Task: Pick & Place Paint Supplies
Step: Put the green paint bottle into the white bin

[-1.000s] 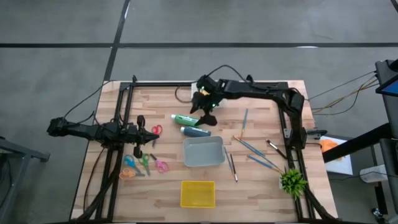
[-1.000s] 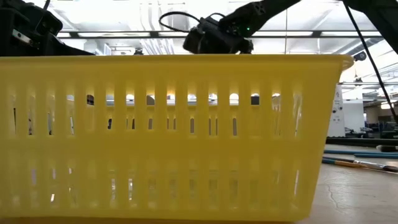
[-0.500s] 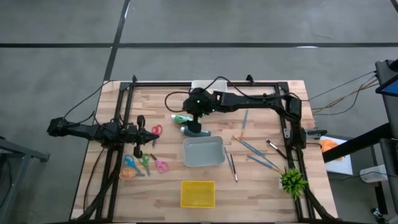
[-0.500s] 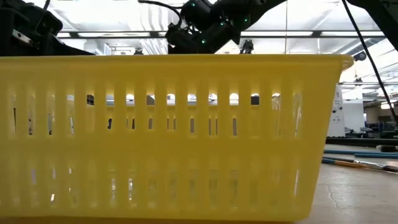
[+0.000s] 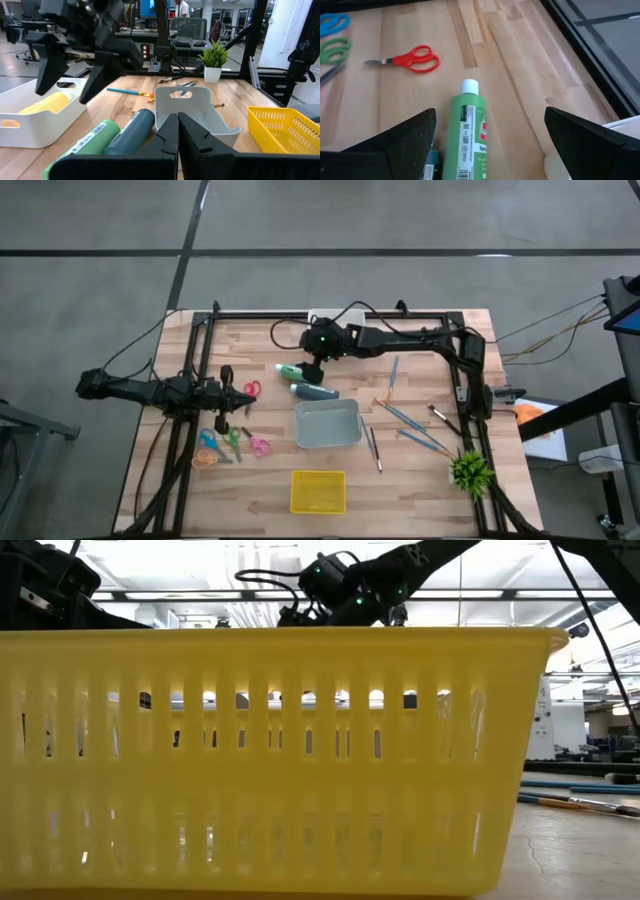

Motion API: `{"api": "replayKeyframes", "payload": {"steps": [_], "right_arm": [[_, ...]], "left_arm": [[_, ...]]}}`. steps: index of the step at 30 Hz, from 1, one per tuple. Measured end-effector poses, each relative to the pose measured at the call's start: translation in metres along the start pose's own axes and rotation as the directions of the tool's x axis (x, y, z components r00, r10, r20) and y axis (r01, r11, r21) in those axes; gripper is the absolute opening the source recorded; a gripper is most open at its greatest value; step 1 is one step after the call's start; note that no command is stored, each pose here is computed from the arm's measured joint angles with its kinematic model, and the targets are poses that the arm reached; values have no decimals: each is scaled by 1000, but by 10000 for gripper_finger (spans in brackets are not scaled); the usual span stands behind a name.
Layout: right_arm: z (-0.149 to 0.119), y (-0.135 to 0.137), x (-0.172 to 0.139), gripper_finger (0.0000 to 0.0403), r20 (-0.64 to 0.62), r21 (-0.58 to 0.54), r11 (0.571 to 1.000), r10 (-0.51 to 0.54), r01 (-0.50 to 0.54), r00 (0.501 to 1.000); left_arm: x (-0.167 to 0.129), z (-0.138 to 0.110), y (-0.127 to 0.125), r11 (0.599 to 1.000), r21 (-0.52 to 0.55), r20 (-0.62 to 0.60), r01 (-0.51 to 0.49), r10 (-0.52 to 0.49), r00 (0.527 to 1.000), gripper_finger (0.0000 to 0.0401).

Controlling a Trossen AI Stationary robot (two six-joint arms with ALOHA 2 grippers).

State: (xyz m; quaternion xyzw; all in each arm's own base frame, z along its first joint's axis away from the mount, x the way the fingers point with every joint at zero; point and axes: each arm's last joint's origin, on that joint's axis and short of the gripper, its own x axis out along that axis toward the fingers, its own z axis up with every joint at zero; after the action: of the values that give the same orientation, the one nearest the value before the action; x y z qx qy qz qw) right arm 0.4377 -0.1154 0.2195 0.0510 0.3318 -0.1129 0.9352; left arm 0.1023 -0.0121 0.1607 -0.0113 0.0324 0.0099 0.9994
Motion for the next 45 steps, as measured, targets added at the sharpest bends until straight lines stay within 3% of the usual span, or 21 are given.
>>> {"api": "replayKeyframes", "payload": {"steps": [8,30,45], "right_arm": [[-16,3,7,370,-1,49,999,2,-2,1000],[-48,9,15,370,-83,54,998,-10,15,997],[-60,6,20,370,11,58,998,-11,11,1000]], "left_arm": [[0,0,0,1000,0,0,0,0,1000,0],[0,0,0,1000,0,0,0,0,1000,0],[0,0,0,1000,0,0,0,0,1000,0]]}}
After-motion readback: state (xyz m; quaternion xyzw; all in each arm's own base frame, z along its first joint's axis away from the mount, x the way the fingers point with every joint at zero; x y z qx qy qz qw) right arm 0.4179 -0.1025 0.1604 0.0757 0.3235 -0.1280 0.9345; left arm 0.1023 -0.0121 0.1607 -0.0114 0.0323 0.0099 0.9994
